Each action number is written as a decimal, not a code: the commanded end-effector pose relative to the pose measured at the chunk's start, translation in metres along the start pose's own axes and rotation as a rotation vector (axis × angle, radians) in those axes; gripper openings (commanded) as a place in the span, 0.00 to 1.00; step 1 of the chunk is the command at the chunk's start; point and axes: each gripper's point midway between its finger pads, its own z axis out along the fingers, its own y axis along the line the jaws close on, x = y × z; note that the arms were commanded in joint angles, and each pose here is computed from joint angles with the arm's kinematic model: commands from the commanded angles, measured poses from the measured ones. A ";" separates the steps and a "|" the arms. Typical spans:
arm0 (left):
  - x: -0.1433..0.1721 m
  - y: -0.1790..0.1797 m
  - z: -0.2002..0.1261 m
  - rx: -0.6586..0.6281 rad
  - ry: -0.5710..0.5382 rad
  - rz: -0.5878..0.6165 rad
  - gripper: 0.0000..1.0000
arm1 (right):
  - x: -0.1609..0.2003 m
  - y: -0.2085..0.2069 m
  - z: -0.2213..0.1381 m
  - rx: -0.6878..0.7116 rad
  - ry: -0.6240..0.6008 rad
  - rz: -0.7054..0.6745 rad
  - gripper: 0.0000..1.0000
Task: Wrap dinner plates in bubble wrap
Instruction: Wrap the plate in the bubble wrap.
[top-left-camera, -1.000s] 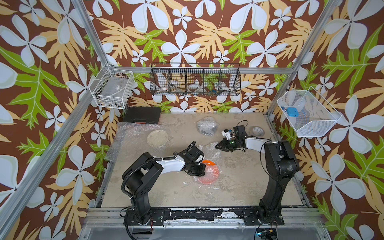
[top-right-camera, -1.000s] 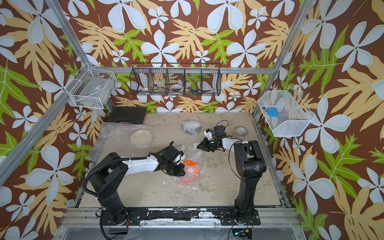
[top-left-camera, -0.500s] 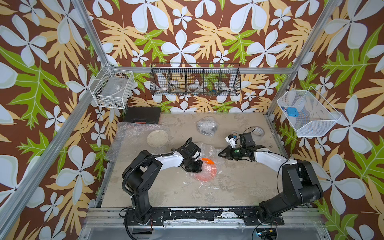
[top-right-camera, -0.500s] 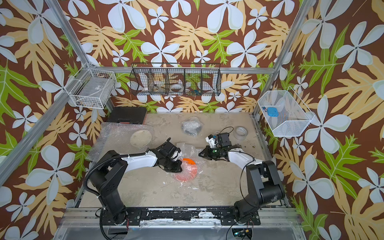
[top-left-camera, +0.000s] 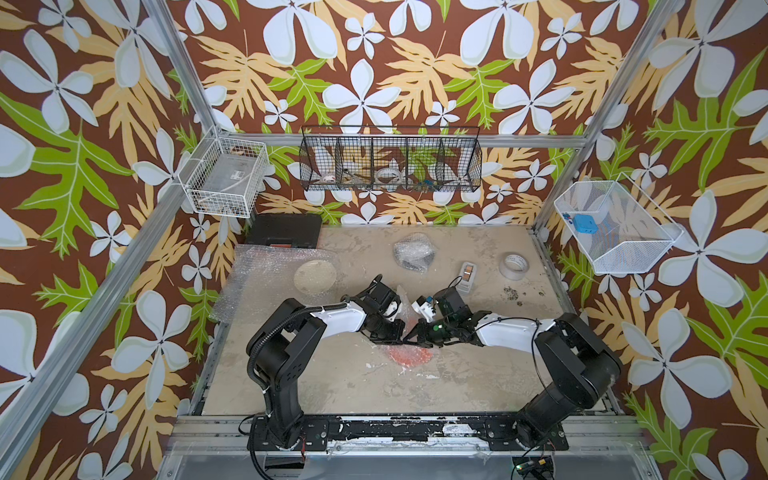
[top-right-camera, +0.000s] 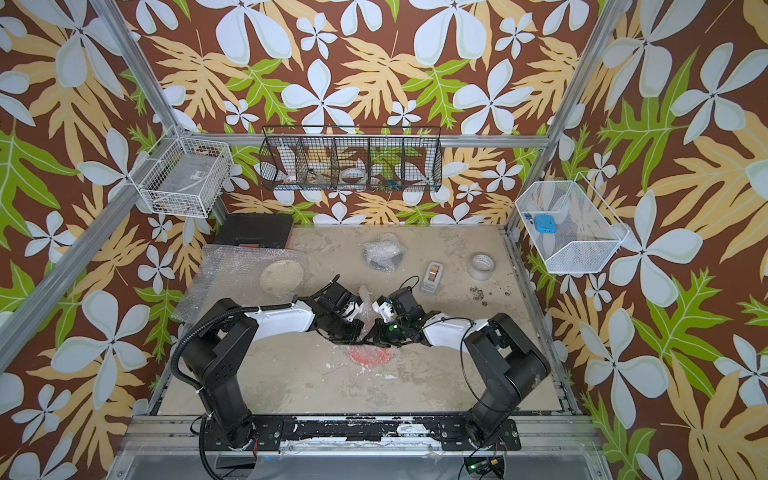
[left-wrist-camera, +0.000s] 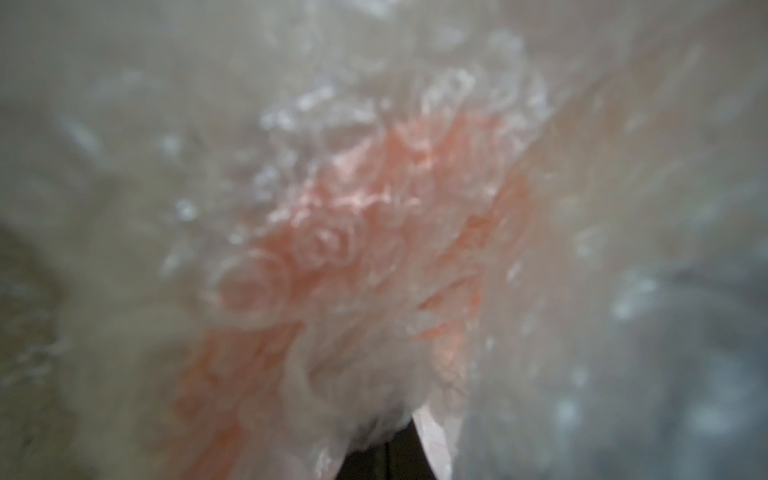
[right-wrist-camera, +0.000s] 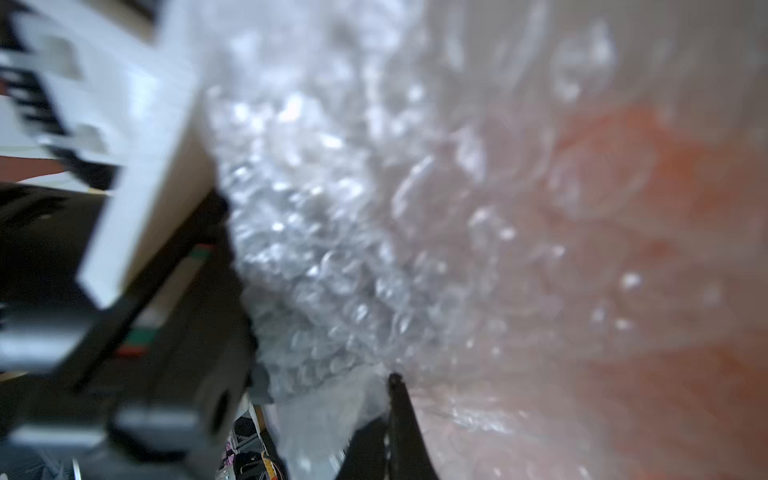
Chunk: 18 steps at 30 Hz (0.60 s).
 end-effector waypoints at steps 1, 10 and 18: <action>0.010 0.037 0.002 -0.166 0.006 -0.039 0.00 | 0.012 0.000 0.013 -0.047 0.054 0.020 0.00; -0.029 0.005 -0.046 -0.163 -0.114 -0.006 0.00 | 0.039 -0.058 0.027 0.125 0.118 0.106 0.00; -0.048 -0.061 -0.080 -0.031 -0.180 0.022 0.00 | 0.037 -0.060 0.028 0.131 0.117 0.112 0.00</action>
